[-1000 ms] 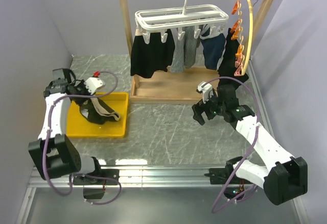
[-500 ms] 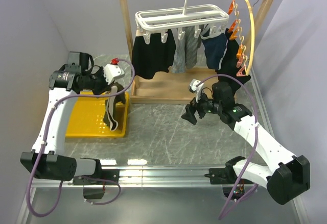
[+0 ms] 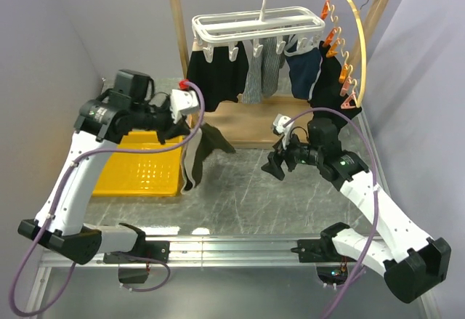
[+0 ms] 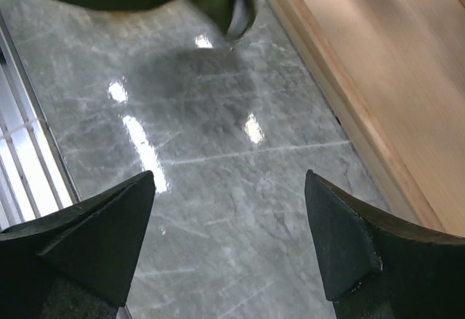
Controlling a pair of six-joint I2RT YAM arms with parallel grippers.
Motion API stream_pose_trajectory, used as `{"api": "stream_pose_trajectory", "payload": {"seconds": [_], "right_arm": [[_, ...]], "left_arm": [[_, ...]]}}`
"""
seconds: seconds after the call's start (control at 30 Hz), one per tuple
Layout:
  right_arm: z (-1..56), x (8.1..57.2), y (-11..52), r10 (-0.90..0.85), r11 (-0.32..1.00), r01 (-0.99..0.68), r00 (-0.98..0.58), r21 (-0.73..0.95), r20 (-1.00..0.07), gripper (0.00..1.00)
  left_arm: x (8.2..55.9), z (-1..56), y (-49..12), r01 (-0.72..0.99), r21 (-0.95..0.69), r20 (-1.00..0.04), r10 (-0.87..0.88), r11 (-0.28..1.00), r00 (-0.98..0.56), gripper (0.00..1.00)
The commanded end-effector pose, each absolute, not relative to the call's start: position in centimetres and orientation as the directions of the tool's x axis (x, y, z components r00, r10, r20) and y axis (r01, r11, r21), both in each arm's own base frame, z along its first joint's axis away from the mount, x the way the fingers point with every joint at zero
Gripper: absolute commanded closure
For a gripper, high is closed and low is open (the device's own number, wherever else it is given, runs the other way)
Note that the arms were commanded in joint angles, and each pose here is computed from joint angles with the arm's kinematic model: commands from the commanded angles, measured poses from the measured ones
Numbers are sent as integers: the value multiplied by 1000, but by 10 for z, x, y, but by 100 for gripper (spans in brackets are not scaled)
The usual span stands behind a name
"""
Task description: Clip the underwear to the hanger
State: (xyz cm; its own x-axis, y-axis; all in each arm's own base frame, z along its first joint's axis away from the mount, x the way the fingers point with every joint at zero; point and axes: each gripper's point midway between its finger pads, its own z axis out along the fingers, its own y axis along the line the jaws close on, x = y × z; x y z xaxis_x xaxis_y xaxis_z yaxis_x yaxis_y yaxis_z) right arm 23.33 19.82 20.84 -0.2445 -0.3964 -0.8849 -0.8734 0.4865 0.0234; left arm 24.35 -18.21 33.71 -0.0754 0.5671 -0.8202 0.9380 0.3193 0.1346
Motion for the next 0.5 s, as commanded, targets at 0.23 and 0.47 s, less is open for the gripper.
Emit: {"api": "stream_pose_trajectory", "payload": {"seconds": [0.23, 0.47], "right_arm": [[182, 193, 175, -480, 454, -890, -293, 52, -827, 16], [175, 204, 173, -460, 515, -855, -335, 61, -822, 17]], "left_arm": [[230, 290, -261, 849, -258, -766, 438, 461, -471, 100], [288, 239, -275, 530, -365, -643, 205, 766, -738, 100]]}}
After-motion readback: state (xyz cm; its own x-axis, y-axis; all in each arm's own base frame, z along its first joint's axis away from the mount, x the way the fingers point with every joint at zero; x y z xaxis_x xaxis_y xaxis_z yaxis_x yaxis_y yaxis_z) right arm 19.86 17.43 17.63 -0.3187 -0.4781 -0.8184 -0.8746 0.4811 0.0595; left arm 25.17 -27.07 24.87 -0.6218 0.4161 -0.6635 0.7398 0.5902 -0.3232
